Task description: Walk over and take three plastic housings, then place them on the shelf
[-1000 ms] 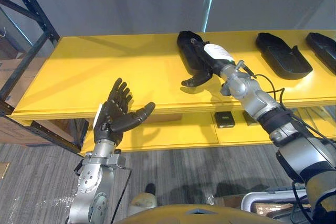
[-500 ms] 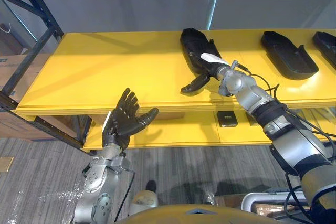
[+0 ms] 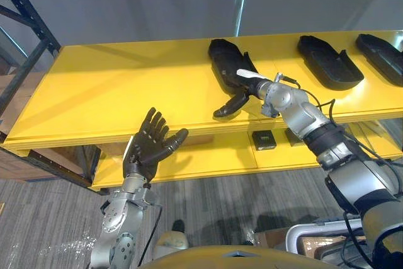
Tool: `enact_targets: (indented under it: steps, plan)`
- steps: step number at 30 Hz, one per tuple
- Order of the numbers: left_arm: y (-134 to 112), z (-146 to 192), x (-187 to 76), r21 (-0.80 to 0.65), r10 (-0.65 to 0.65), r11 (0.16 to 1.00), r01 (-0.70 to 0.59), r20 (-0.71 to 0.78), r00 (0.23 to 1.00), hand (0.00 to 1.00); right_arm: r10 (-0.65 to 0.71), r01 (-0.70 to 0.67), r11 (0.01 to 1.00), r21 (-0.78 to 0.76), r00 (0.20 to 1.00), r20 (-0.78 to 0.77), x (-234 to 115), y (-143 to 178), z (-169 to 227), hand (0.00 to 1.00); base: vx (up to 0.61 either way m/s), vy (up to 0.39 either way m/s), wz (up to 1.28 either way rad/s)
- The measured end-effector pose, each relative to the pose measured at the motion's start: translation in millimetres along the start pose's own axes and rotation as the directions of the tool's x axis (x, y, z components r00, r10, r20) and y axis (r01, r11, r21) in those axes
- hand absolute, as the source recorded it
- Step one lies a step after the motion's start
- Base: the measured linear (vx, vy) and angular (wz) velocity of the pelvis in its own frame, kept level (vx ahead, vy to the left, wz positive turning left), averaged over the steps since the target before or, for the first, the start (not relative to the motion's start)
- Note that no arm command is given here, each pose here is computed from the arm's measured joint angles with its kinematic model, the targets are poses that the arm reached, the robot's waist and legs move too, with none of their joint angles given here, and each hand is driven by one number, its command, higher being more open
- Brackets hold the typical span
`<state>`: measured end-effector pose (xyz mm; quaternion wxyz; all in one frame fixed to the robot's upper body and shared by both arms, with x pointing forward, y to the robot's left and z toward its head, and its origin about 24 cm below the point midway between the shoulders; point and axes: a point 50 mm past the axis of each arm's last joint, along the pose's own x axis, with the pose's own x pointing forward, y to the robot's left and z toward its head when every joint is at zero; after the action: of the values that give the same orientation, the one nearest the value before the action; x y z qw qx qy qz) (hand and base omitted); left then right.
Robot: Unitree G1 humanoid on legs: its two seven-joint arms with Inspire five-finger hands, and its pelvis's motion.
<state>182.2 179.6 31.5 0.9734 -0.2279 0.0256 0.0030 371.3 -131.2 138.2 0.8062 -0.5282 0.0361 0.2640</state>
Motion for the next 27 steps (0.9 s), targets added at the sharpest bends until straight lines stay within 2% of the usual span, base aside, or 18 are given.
enact_targets:
  steps: [5,8,10,12,14,18,20,22,26,27]
  plan:
    - [0.7,0.1,-0.4,0.001,0.007,1.000,-0.007,-0.001,1.000,1.00,-0.011,0.008,0.999,0.052,0.998,0.067,-5.5,13.2,5.6,1.00,0.00,-0.005,-0.05]
    - [-0.8,-0.9,-0.3,-0.002,0.003,1.000,-0.003,-0.004,1.000,1.00,-0.140,0.131,0.987,0.091,0.986,0.089,-6.0,14.6,5.0,1.00,-0.04,-0.007,-0.02]
    - [-1.6,-1.6,-0.3,-0.006,0.002,1.000,-0.002,-0.006,1.000,1.00,-0.284,0.269,0.955,0.129,0.951,0.122,-7.7,7.8,9.4,1.00,0.00,0.000,0.00]
    - [-2.7,-2.5,-0.5,-0.013,0.002,1.000,-0.002,-0.005,1.000,1.00,-0.442,0.411,0.889,0.204,0.885,0.143,-11.8,-2.8,13.4,1.00,0.00,0.000,0.00]
    - [-5.8,-5.0,-2.0,-0.024,-0.004,1.000,0.004,-0.005,1.000,1.00,-0.660,0.592,0.731,0.341,0.740,0.131,-27.1,-17.1,18.0,1.00,0.00,-0.004,0.05]
    - [-6.0,-6.0,-3.6,-0.029,-0.002,1.000,0.001,-0.004,1.000,1.00,-0.845,0.732,0.491,0.472,0.532,0.054,-57.0,-20.0,13.5,1.00,0.00,0.000,0.03]
    - [-4.2,-6.7,-6.9,-0.029,0.009,1.000,-0.009,-0.006,1.000,1.00,-0.872,0.766,0.411,0.494,0.488,-0.032,-66.2,-10.2,0.1,1.00,0.00,0.000,0.00]
    - [-3.8,-7.4,-8.6,-0.031,0.008,0.999,-0.009,-0.009,1.000,1.00,-0.867,0.791,0.373,0.485,0.484,-0.122,-74.1,1.8,-19.1,1.00,0.00,0.000,0.00]
    - [-6.6,-4.1,-11.1,-0.034,0.000,0.999,0.000,0.000,1.000,1.00,-0.810,0.781,0.338,0.524,0.526,-0.261,-77.8,22.9,-41.5,1.00,0.00,0.000,-0.02]
    - [-9.0,-4.0,-10.9,-0.040,-0.007,0.999,0.007,0.002,1.000,1.00,-0.779,0.756,0.339,0.560,0.559,-0.284,-77.2,28.6,-45.3,1.00,0.00,0.000,-0.09]
